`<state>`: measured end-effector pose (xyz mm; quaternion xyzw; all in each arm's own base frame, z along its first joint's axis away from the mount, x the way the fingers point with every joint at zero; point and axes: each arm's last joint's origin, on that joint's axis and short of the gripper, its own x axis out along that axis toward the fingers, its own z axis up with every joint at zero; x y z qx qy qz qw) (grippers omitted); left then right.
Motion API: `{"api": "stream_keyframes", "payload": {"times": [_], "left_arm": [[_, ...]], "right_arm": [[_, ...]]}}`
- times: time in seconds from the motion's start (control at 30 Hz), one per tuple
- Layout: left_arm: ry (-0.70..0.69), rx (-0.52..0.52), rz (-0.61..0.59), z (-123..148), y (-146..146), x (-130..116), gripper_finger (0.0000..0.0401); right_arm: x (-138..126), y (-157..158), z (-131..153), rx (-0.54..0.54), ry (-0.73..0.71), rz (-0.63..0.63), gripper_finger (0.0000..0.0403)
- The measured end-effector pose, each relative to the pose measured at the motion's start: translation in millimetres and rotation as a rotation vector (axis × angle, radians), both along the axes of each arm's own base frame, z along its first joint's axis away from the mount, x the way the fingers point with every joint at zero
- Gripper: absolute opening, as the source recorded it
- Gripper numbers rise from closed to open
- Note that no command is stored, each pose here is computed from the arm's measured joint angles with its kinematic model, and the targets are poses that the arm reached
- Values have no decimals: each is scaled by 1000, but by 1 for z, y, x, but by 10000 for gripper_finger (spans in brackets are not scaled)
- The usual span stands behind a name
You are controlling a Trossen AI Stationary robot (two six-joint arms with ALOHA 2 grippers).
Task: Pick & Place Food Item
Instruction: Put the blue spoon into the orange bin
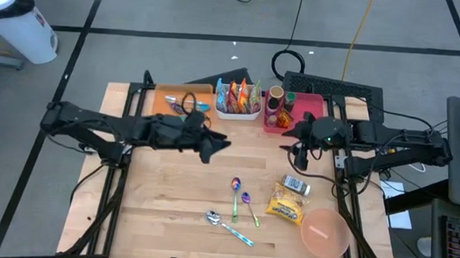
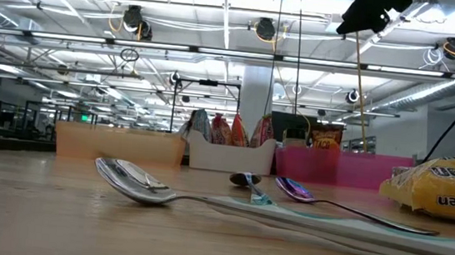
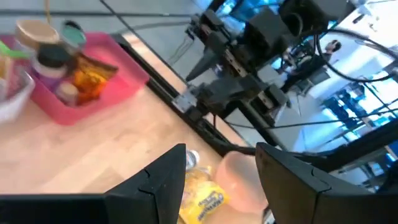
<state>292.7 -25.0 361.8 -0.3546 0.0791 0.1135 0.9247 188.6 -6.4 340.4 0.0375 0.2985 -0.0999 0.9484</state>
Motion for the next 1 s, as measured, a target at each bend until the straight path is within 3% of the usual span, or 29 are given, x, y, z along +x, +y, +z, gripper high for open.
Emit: {"api": "stream_keyframes", "payload": {"times": [0.2, 0.37, 0.6, 0.73, 0.87, 1.0], "left_arm": [[-55, -4, -38, -4, -13, 13, 202], [-64, 7, -42, -7, -14, 19, 202], [-19, 97, -40, -17, -9, 28, 202], [7, 84, -54, -23, -6, 33, 203], [54, 130, -192, -30, -6, 35, 203], [128, 156, -299, -43, -9, 38, 203]], "right_arm": [[11, 3, -28, 135, -69, 45, 196], [21, 6, -57, 350, -193, 53, 196], [23, 11, -96, 570, -477, 120, 196], [20, 15, -109, 635, -562, 123, 196], [21, 21, -116, 674, -529, 118, 196], [23, 31, -110, 690, -584, 132, 196]]}}
